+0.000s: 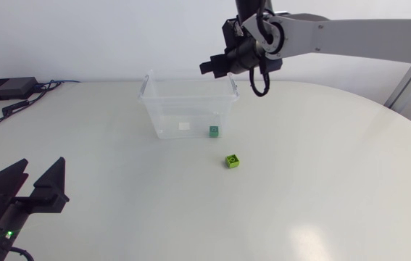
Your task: Place the duplo bricks in the container
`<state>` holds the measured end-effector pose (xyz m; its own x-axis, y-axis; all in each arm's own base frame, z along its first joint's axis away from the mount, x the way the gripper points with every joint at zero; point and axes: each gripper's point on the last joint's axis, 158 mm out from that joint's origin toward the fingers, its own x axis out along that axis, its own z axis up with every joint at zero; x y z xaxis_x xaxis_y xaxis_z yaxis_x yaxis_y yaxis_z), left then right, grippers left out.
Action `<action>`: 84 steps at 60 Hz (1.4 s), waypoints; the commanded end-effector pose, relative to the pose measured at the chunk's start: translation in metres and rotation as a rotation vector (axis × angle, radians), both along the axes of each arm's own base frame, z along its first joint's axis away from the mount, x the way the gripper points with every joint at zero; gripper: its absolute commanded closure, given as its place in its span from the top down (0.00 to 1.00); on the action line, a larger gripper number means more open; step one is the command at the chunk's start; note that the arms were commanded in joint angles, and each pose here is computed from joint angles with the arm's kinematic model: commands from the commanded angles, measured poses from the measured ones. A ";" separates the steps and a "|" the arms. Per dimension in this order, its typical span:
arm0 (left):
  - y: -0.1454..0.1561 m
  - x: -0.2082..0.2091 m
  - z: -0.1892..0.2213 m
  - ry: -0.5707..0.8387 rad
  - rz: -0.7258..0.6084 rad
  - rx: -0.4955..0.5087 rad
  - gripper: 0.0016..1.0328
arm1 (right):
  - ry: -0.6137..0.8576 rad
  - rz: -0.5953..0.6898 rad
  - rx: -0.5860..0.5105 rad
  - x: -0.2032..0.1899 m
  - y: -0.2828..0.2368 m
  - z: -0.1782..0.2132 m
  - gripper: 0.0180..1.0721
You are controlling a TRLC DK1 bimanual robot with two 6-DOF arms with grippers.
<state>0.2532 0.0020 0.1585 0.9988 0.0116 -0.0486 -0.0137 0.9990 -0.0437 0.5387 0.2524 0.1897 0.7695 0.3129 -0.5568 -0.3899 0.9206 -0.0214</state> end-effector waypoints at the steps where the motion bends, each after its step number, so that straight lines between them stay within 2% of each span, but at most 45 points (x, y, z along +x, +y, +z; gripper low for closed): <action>1: -0.001 0.000 -0.007 0.008 -0.006 0.011 0.96 | 0.029 0.013 -0.035 0.010 0.011 -0.021 0.36; 3: -0.001 0.000 -0.007 0.008 -0.005 0.010 0.96 | 0.042 0.003 -0.039 0.012 0.011 -0.024 0.52; 5: -0.001 0.000 -0.007 0.008 -0.005 0.010 0.96 | 0.039 0.001 -0.037 0.014 0.012 -0.023 0.73; 6: -0.001 0.000 -0.007 0.008 -0.005 0.010 0.96 | 0.039 0.001 -0.037 0.014 0.012 -0.021 0.91; 7: -0.001 0.000 -0.007 0.008 -0.005 0.010 0.96 | 0.039 0.001 -0.037 0.014 0.012 -0.020 0.98; 18: -0.001 0.000 -0.007 0.008 -0.005 0.010 0.96 | -0.020 -0.004 -0.009 -0.005 0.000 0.032 0.96; 24: -0.001 0.000 -0.007 0.008 -0.005 0.010 0.96 | 0.022 -0.014 -0.014 -0.033 -0.015 0.033 0.96; 39: -0.001 0.000 -0.007 0.008 -0.005 0.010 0.96 | 0.189 -0.028 -0.078 -0.088 -0.043 -0.037 0.96; 49: -0.001 0.000 -0.007 0.008 -0.005 0.010 0.96 | 0.277 -0.050 -0.104 -0.111 -0.056 -0.084 0.96; 70: 0.000 0.000 -0.007 0.008 -0.003 0.010 0.96 | 0.471 -0.087 -0.165 -0.129 -0.061 -0.175 0.95; 84: 0.000 0.000 -0.007 0.008 -0.003 0.010 0.96 | 0.531 -0.085 -0.179 -0.135 -0.056 -0.209 0.92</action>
<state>0.2532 0.0020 0.1585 0.9988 0.0116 -0.0486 -0.0137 0.9990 -0.0437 0.4129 0.1932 -0.0023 0.4167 0.1344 -0.8991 -0.3304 0.9438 -0.0120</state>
